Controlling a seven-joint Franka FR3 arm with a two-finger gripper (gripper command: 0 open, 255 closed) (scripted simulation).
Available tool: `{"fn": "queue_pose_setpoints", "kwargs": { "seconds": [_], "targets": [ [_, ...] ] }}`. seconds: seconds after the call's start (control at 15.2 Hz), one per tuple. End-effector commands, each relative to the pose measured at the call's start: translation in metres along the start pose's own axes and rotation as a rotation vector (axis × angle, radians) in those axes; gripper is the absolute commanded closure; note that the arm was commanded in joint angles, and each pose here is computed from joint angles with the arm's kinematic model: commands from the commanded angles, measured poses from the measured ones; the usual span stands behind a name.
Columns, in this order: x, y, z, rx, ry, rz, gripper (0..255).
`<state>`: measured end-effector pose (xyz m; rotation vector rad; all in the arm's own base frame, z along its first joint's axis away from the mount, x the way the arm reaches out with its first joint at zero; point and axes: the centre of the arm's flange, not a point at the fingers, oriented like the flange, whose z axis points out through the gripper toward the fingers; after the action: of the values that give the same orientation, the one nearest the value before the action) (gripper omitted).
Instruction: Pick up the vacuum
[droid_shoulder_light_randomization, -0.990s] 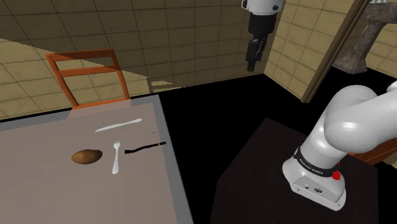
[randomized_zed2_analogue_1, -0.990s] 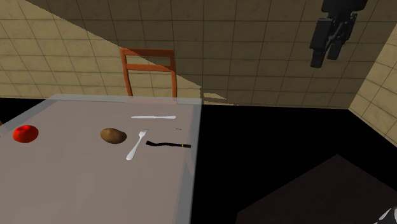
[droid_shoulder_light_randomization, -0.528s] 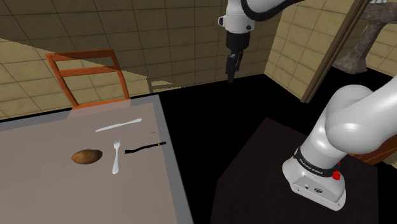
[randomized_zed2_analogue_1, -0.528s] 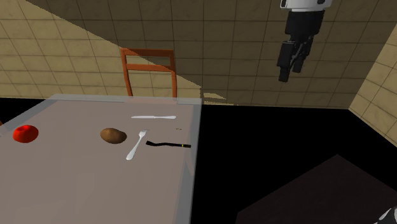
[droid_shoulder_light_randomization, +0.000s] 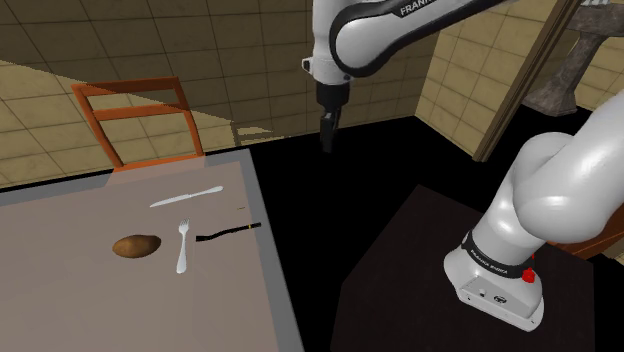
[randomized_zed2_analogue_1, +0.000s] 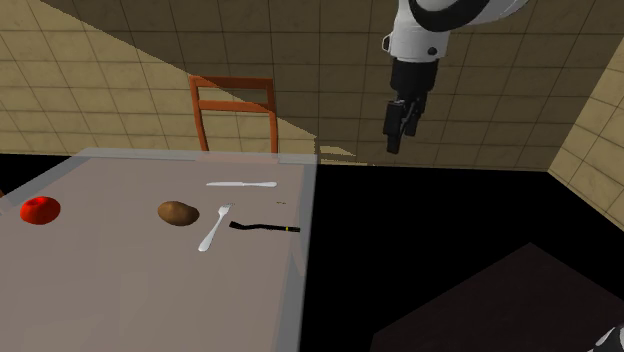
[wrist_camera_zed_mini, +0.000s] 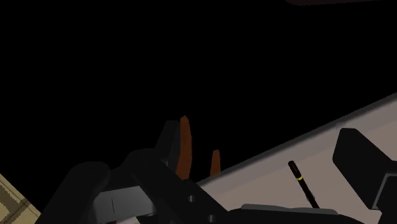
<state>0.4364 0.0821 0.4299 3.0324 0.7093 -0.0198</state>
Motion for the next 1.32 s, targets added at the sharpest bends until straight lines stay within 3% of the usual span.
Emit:
{"fn": "queue_pose_setpoints", "kwargs": {
  "seconds": [0.0,1.25],
  "targets": [
    [0.023,-0.008,0.015,0.001,0.008,-0.041,0],
    [0.197,-0.111,0.149,0.005,0.068,-0.418,0]
  ]
}}
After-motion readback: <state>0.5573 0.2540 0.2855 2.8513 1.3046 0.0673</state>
